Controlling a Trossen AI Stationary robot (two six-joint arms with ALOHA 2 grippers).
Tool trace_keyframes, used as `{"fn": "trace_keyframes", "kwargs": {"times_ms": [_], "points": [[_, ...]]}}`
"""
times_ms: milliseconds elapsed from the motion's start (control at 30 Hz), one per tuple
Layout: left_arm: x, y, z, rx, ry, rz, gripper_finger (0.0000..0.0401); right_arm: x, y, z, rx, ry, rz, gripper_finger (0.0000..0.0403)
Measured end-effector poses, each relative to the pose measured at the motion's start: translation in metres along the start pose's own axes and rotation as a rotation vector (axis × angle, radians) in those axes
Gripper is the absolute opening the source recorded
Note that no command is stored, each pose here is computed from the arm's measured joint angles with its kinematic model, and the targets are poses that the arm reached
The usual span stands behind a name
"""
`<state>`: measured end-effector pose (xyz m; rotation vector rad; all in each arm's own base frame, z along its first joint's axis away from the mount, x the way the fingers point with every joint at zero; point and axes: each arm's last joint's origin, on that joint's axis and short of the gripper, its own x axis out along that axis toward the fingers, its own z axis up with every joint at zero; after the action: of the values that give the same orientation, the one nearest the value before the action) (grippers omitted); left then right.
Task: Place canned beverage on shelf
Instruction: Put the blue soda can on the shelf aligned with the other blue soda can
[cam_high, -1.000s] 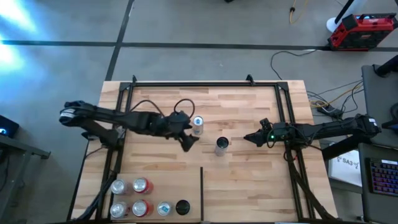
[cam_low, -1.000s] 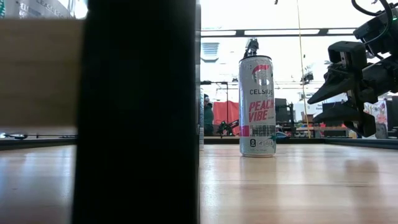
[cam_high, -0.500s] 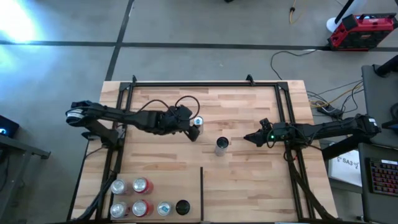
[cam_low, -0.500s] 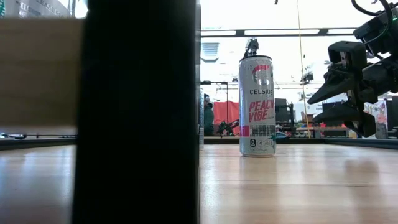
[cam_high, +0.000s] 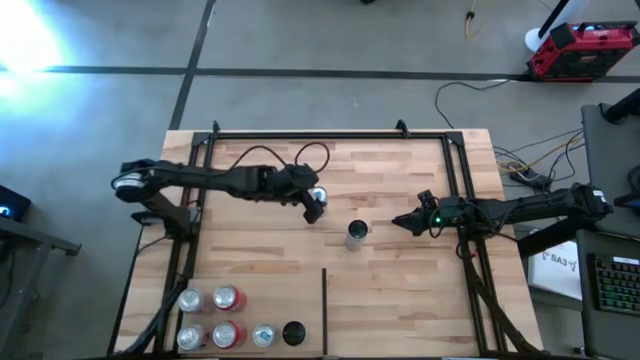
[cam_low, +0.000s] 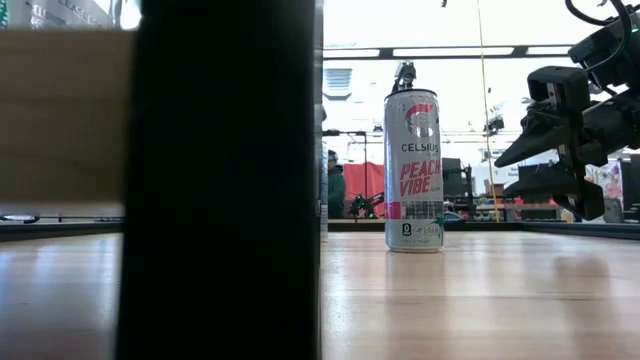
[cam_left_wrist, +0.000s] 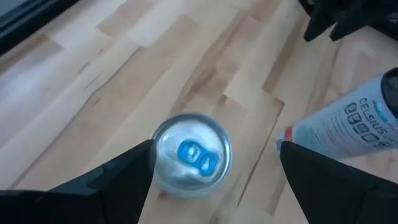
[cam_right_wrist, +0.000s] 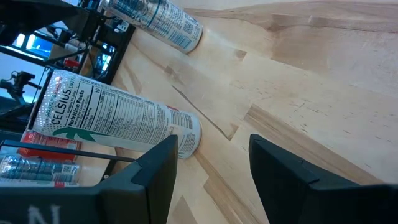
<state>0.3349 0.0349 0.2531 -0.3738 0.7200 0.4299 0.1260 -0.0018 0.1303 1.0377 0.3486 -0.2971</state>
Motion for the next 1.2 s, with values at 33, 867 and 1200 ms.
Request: {"fn": "trace_keyframes", "kwargs": {"times_ms": [33, 867, 1200], "points": [[0.002, 0.000, 0.001, 0.005, -0.003, -0.011, 0.0326, 0.000, 0.000, 0.000, 0.000, 0.000, 0.000, 0.0183], [0.066, -0.003, 0.064, 0.013, 0.518, 0.200, 0.0327, 0.000, 0.000, 0.000, 0.000, 0.000, 0.000, 0.0183], [0.089, 0.005, 0.068, -0.062, 0.712, 0.180, 0.0327, 0.000, 0.000, 0.000, 0.000, 0.000, 0.000, 0.0183]]}}
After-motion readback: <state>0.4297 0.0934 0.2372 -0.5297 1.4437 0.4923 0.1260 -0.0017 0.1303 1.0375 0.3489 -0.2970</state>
